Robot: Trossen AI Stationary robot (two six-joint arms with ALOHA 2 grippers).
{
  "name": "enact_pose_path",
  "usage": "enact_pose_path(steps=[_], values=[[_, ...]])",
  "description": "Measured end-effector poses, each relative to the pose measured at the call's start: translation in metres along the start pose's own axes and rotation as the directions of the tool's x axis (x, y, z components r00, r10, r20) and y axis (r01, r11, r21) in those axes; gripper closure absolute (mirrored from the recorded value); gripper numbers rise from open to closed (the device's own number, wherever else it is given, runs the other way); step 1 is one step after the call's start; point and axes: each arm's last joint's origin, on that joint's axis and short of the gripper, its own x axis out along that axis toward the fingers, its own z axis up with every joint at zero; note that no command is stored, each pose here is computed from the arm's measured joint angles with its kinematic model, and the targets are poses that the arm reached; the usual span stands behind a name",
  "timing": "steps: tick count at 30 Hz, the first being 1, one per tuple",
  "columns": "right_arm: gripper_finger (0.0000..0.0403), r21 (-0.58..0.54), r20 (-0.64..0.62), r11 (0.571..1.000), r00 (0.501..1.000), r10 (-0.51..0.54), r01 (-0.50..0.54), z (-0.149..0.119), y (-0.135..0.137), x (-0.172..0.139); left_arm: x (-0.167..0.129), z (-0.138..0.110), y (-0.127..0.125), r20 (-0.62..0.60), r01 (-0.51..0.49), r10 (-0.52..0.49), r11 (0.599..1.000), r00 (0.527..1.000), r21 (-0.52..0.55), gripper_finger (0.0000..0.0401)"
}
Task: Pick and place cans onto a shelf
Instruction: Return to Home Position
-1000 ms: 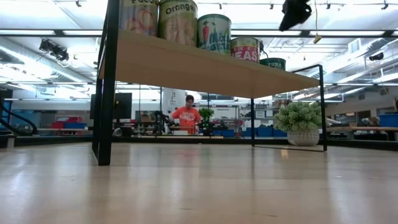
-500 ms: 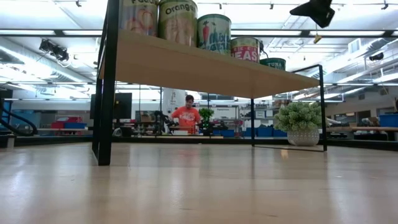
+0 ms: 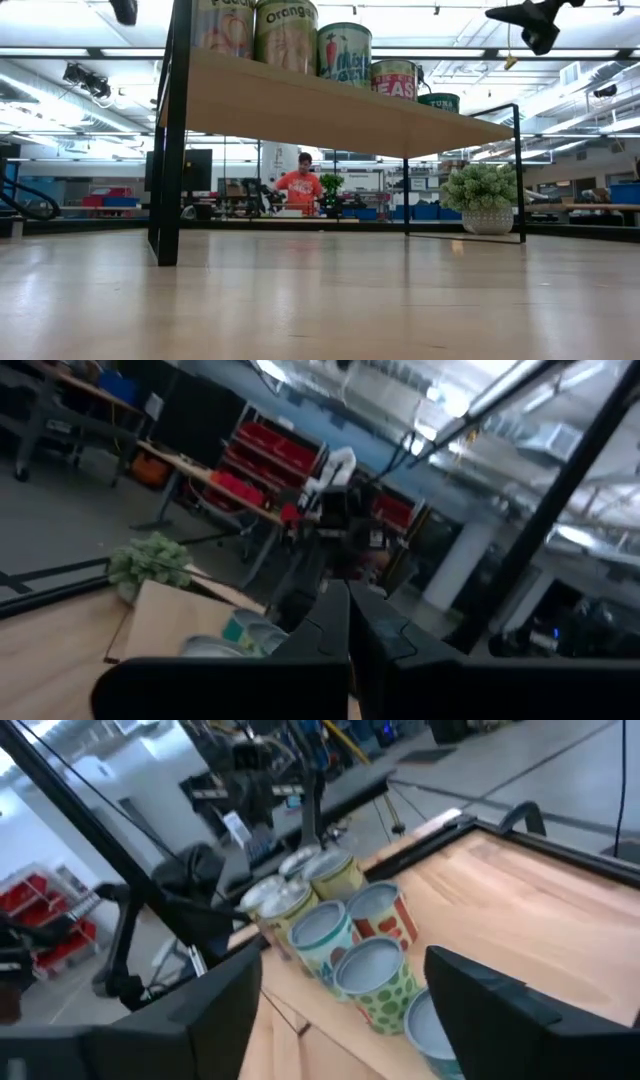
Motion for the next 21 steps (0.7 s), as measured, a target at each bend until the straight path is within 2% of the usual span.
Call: enact_pose_path(steps=[4, 7, 12, 21], values=[[0.0152, 0.003, 0.036, 1.000, 0.999, -0.004, 0.004, -0.001, -0.003, -0.008, -0.008, -0.009, 0.016, 0.068, -0.009, 0.011, 0.999, 0.998, -0.035, 0.0399], [0.0178, 0.008, 0.073, 1.000, 0.997, -0.013, 0.012, -0.004, -0.006, -0.012, -0.013, -0.016, 0.028, 0.115, -0.064, 0.069, 0.997, 0.991, -0.049, 0.0399], [0.0224, 0.027, 0.148, 1.000, 0.989, 0.009, -0.013, -0.019, -0.015, -0.011, -0.020, -0.028, 0.045, 0.183, -0.083, 0.101, 0.992, 0.978, -0.100, 0.0399], [0.0316, 0.088, 0.354, 0.993, 0.934, 0.043, -0.079, -0.046, -0.033, -0.008, -0.025, -0.055, 0.069, 0.188, -0.128, 0.161, 0.976, 0.969, -0.179, 0.0399]])
